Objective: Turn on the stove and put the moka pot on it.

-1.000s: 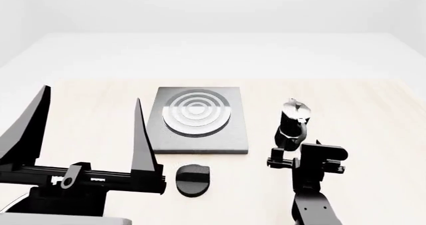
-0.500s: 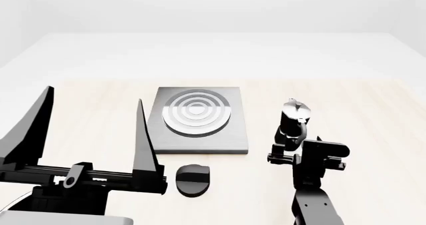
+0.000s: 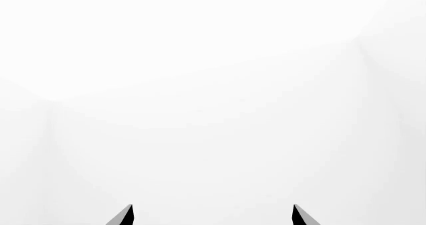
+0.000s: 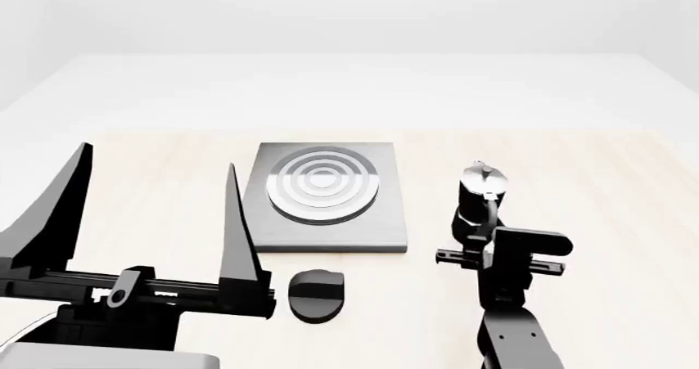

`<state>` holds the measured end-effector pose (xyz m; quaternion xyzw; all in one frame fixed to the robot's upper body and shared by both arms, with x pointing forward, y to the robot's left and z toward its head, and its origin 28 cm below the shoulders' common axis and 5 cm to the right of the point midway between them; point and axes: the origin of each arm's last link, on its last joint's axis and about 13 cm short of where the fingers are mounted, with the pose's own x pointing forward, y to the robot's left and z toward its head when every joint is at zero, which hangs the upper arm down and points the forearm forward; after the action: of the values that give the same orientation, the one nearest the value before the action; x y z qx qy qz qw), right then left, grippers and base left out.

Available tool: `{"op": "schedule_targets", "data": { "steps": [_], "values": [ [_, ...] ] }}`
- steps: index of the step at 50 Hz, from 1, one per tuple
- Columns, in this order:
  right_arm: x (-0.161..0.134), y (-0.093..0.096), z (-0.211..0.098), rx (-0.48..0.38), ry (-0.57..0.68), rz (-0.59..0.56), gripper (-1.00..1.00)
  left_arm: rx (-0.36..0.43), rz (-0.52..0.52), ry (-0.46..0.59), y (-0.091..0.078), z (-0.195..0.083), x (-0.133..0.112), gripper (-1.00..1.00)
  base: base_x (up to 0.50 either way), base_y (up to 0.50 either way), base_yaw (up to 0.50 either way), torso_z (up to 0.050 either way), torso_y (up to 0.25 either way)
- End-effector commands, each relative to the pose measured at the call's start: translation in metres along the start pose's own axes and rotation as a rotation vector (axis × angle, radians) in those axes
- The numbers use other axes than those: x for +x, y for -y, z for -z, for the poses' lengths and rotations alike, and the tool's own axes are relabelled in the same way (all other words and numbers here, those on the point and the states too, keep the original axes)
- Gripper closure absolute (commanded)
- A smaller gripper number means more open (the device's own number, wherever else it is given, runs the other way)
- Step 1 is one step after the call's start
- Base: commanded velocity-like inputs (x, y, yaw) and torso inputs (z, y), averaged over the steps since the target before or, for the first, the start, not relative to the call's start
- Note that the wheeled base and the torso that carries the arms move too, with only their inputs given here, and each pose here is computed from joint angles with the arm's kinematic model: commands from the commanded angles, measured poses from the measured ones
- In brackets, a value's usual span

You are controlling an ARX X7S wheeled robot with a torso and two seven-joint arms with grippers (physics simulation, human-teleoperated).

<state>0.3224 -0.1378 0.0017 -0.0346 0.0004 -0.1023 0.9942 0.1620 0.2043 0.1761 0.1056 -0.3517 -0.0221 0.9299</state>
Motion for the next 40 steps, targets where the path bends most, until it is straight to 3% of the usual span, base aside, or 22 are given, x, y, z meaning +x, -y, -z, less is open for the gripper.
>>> {"op": "schedule_targets", "data": {
  "steps": [1, 15, 26, 40],
  "values": [
    [0.001, 0.004, -0.009, 0.011, 0.020, 0.025, 1.00, -0.005, -0.001, -0.002, 0.000, 0.001, 0.000, -1.00, 0.00, 0.00, 0.00, 0.000, 0.000],
    [0.027, -0.009, -0.067, -0.014, 0.134, -0.017, 1.00, -0.009, -0.002, -0.001, 0.000, 0.001, 0.000, -1.00, 0.00, 0.00, 0.00, 0.000, 0.001],
    [0.041, -0.018, -0.080, -0.019, 0.155, -0.037, 1.00, -0.009, 0.000, -0.002, 0.001, 0.001, 0.001, -1.00, 0.00, 0.00, 0.00, 0.000, 0.001],
    [0.063, -0.040, -0.106, 0.038, 0.315, -0.094, 1.00, -0.011, 0.001, -0.002, 0.001, 0.000, 0.002, -1.00, 0.00, 0.00, 0.00, 0.000, 0.001]
  ]
}}
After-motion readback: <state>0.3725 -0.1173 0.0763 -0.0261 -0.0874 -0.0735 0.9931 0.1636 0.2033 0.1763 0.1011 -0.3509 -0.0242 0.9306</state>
